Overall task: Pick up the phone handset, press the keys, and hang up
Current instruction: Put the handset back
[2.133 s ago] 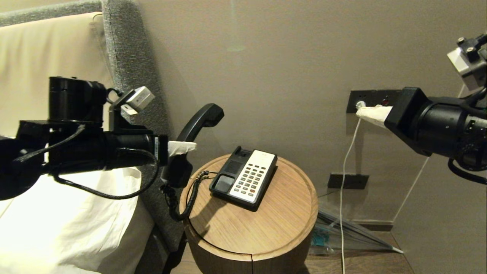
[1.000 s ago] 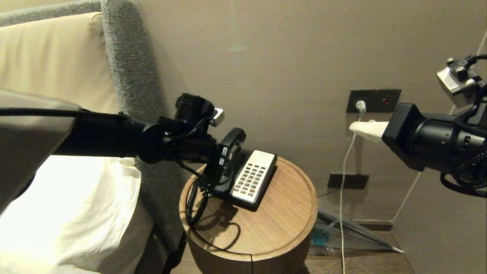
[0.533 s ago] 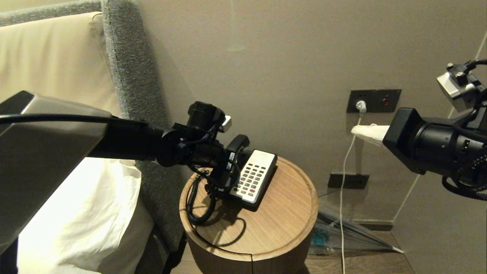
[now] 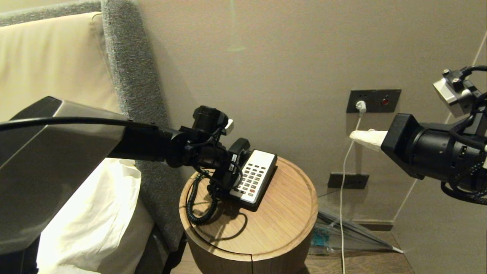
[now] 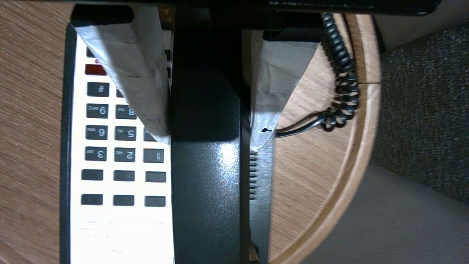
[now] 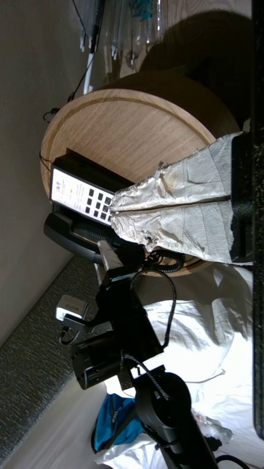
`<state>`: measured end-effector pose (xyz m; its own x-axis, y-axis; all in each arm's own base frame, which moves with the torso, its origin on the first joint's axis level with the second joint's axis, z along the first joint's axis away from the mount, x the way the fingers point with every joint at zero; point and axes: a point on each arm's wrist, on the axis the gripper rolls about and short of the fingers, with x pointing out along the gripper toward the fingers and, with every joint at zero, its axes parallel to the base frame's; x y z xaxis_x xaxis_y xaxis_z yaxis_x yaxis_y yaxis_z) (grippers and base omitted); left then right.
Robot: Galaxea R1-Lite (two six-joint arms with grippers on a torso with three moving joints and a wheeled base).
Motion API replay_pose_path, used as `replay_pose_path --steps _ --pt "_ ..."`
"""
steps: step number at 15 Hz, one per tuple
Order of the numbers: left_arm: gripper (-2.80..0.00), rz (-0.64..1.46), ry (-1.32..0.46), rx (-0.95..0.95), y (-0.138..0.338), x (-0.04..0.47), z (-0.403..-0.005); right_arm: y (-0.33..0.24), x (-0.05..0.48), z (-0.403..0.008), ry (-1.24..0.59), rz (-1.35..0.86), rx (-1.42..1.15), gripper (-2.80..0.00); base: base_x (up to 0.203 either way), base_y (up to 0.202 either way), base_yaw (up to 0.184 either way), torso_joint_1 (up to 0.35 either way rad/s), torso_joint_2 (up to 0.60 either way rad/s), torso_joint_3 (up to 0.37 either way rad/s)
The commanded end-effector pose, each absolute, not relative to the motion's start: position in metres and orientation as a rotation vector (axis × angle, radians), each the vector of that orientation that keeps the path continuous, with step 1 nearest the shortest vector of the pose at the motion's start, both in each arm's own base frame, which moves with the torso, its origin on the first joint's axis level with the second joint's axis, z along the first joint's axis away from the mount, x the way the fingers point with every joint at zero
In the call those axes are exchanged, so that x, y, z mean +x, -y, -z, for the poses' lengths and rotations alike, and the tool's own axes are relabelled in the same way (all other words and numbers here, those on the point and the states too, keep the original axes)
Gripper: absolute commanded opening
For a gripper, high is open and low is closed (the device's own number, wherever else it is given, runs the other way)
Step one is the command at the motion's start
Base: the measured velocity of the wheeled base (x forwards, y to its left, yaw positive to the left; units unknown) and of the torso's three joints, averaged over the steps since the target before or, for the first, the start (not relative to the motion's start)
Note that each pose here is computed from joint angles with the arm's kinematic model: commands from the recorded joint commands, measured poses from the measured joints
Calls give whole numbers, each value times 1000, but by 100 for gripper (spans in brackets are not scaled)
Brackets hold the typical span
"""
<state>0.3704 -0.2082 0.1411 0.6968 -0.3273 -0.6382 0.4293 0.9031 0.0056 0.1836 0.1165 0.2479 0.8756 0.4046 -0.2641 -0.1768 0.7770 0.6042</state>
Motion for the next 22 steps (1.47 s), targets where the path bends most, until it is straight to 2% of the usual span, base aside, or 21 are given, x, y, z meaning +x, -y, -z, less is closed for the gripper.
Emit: replay_pose_path --steps 1,13,22 --pt "-280 421 -687 159 210 373 -136 -117 184 -247 -399 -323 607 -280 0 0 0 0 0 0" --pt "-280 421 -681 159 212 378 -135 -118 185 -245 -412 -326 604 -280 0 0 0 0 0 0" --pt "-280 413 -706 163 214 387 -119 -119 186 -241 -425 -322 601 -280 0 0 0 0 0 0"
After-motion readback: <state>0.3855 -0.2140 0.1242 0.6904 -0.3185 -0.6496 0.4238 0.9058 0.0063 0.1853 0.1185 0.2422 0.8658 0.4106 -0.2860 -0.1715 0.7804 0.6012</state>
